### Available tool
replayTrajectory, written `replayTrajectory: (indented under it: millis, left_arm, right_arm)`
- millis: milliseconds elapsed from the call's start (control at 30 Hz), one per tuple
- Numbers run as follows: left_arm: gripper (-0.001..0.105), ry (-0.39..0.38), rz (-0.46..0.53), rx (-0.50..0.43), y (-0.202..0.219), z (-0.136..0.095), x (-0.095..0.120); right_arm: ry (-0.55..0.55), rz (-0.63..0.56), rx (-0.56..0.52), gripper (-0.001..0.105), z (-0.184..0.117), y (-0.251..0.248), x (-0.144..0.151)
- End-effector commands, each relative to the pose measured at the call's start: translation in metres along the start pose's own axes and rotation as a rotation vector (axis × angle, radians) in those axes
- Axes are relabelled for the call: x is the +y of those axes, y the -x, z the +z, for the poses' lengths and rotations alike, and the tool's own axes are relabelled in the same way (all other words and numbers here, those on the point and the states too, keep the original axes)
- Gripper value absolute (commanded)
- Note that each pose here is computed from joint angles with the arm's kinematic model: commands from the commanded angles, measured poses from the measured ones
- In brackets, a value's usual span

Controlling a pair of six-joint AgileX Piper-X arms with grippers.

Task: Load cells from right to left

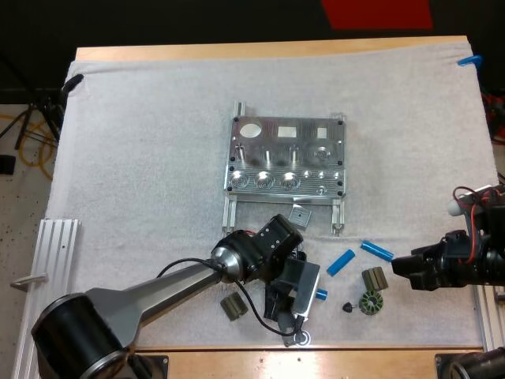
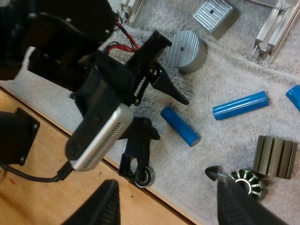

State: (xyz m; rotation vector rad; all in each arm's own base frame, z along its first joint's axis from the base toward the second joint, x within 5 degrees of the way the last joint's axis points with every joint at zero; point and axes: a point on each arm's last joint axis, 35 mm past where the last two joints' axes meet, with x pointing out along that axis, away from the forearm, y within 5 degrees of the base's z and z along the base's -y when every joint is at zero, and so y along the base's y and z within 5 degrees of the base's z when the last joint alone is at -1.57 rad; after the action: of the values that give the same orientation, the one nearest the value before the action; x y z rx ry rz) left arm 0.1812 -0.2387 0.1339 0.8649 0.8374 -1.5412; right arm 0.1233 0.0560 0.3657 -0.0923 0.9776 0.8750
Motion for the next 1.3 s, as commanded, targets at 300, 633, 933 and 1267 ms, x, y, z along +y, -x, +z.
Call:
replayTrajectory:
  millis: [300,633,933,1267]
  left_arm:
    - [0.015,-0.002,-0.010,0.005,-0.005,0.000,0.001]
    - [0.000,-0.002,-0.006,0.001,0.000,0.003,0.000]
    - [0.000,-0.024,0.112,-0.001,0.036,0.013,-0.007]
    - [0.000,-0.078,0.240,-0.145,0.099,0.030,-0.026]
  right_arm:
    - [0.030,0.003,-0.019,0.047,0.003,0.002,0.001]
    - [0.074,-0.064,0.001,0.047,0.002,0.002,-0.001]
    - [0.098,-0.137,-0.030,0.047,0.007,0.003,-0.004]
    - [0.116,-0.087,-0.088,0.047,0.013,0.003,-0.003]
